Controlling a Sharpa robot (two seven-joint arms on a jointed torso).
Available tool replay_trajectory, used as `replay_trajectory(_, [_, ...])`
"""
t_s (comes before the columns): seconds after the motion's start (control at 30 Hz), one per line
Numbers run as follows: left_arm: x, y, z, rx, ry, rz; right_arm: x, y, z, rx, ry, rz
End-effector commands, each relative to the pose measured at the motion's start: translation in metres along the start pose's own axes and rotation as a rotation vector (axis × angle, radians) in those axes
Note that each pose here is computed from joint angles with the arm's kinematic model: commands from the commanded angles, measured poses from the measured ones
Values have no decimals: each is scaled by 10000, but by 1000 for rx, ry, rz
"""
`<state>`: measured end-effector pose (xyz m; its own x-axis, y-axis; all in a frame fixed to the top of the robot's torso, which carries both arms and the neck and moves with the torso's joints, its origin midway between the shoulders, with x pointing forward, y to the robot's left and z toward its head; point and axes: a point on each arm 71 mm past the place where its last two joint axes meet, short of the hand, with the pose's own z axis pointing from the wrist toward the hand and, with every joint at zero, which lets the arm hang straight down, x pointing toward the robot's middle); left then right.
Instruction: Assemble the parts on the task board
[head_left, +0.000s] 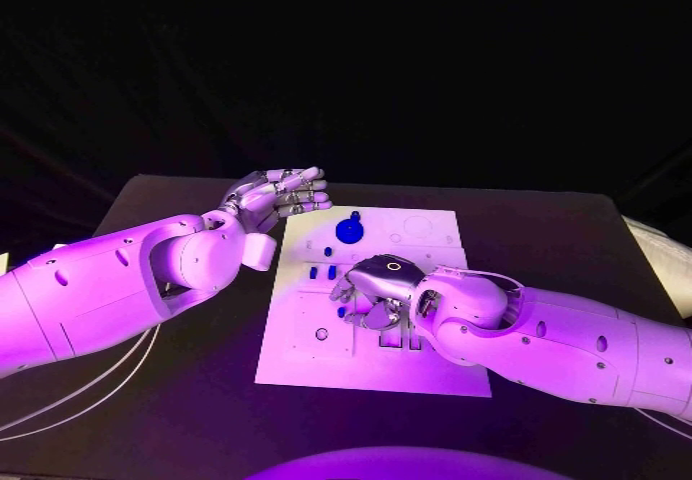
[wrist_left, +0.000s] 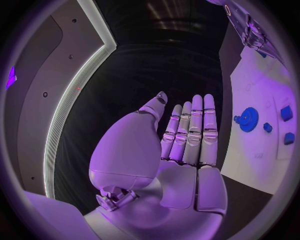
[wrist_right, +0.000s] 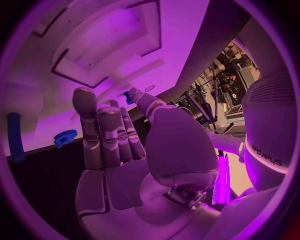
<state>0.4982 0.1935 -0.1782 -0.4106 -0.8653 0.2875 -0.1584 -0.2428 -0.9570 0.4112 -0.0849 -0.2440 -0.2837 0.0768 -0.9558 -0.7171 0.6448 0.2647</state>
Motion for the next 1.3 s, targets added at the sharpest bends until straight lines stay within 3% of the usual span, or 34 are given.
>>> replay_trajectory(0.03, [16,-2,5,1,13,-8,-30,4,-21,-1,-51,9])
replay_trajectory(0.3, [-3,-2,8,0,13,1,-184,-34,-199,4,-141,55])
replay_trajectory(0.53, [-13,-3,4,-2,15,3,-522,-447,-496,168,-88,126])
replay_trajectory(0.77, [-13,-1,2,-4,16,4,-719,-721,-746,254,-87,78])
replay_trajectory(1.0, [9,14,12,-9,24,5,-709,-776,-790,271,-69,30])
replay_trajectory(1.3, [6,23,14,-11,26,7,-644,-727,-731,261,-11,9])
